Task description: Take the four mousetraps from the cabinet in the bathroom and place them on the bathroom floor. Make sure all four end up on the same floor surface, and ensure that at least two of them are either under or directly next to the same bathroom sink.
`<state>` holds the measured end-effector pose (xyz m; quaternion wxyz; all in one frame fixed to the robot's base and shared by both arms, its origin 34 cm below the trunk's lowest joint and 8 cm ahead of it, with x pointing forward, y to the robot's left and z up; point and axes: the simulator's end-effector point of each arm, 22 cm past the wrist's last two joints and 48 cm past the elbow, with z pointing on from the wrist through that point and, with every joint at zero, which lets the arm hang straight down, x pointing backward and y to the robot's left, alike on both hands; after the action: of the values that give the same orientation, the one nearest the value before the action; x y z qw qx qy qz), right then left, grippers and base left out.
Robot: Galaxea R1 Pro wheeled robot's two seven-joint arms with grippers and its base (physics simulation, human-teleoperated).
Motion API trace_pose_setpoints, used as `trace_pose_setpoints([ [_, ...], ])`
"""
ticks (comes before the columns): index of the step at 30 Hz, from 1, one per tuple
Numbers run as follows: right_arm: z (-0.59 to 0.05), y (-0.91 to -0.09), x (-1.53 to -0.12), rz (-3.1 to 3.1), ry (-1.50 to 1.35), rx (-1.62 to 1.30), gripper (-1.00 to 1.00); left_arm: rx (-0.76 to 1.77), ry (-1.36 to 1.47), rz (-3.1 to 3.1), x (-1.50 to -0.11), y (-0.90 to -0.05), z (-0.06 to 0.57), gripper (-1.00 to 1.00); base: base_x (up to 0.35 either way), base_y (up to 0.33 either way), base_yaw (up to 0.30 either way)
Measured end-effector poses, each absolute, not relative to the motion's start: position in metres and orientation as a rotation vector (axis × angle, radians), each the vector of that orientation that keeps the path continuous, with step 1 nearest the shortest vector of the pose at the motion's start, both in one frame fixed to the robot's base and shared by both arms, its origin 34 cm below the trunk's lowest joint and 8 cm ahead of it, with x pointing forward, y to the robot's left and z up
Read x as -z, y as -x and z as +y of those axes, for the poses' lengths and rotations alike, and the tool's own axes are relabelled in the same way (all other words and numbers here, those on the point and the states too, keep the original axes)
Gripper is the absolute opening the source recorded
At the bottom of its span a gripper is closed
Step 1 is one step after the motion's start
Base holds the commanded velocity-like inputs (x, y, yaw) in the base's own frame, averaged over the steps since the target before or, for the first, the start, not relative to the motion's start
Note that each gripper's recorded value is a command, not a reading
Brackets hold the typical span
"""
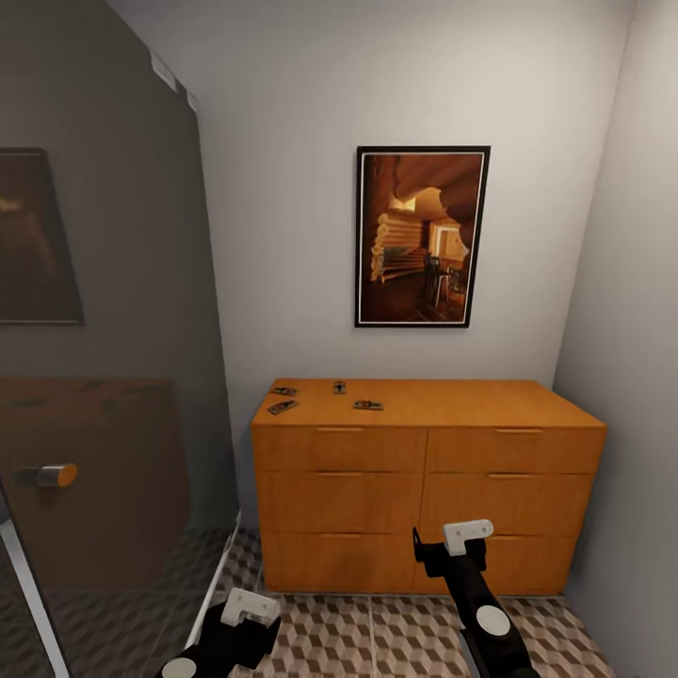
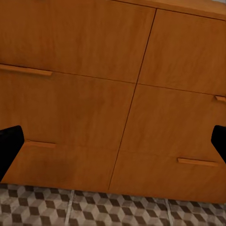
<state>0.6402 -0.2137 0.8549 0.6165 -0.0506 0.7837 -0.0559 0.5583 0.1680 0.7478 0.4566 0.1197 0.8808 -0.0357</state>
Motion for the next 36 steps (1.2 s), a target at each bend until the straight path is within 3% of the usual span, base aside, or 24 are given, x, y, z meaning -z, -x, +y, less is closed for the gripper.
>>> trace_pose_setpoints([
  [36,-0.214,-0.641,-0.832,1.851,0.12,0.127,1.0,0.095,-0.295,2.218,-0.728,-0.554,0.168,1.0,0.0,0.0,0.0],
])
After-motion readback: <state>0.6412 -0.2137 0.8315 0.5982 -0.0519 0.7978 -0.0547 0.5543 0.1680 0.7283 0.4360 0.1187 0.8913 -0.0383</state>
